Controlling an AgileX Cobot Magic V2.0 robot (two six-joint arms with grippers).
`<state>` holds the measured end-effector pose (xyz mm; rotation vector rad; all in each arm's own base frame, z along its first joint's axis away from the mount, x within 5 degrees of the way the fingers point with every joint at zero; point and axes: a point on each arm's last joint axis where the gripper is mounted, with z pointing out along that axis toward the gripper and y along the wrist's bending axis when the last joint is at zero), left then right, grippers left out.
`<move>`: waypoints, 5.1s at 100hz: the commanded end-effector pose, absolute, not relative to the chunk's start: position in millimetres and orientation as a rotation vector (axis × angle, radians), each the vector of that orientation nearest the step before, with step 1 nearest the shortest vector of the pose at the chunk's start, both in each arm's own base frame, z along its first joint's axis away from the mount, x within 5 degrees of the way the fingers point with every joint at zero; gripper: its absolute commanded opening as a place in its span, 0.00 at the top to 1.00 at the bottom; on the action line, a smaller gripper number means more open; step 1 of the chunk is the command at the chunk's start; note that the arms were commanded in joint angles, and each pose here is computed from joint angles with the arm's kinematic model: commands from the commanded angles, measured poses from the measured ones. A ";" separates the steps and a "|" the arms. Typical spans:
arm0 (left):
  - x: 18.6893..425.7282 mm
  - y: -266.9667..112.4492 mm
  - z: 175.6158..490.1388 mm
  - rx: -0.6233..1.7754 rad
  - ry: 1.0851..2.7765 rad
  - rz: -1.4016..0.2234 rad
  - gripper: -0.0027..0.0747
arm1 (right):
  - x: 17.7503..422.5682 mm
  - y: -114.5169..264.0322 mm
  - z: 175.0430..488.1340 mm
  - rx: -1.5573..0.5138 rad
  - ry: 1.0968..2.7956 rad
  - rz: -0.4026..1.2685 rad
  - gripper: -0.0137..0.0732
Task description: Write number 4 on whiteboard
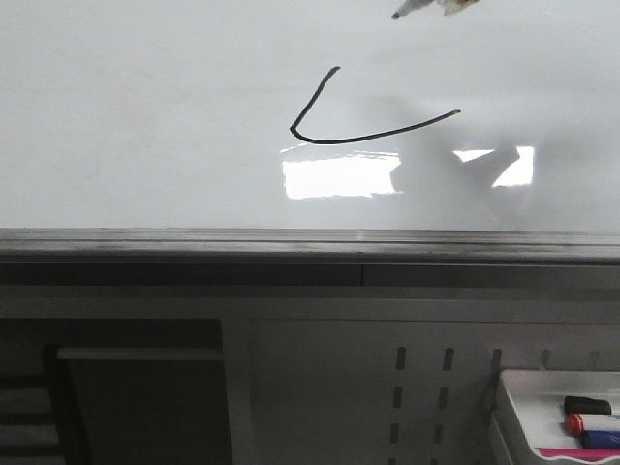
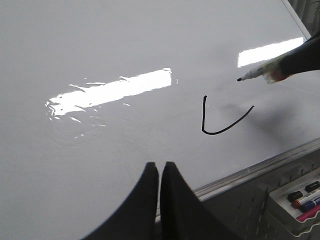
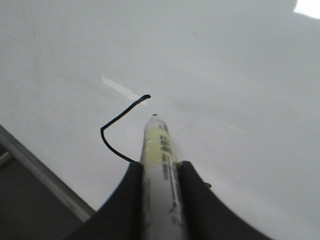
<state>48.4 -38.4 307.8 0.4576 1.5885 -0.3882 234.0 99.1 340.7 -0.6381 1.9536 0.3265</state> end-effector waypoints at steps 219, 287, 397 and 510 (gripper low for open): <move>78.0 -92.9 325.0 1.227 1.593 -0.584 0.49 | 129.3 171.4 340.1 -1.449 1.501 0.447 0.89; 143.9 -168.2 324.2 1.500 1.687 -0.735 0.50 | 117.3 179.9 340.2 -1.498 1.459 0.497 0.89; 149.2 -171.4 324.8 1.430 1.698 -0.751 0.99 | 114.9 179.8 338.8 -1.515 1.475 0.526 0.78; 240.0 -164.2 271.4 0.185 2.073 -0.569 0.99 | 122.9 96.6 385.6 -0.968 1.516 0.318 0.92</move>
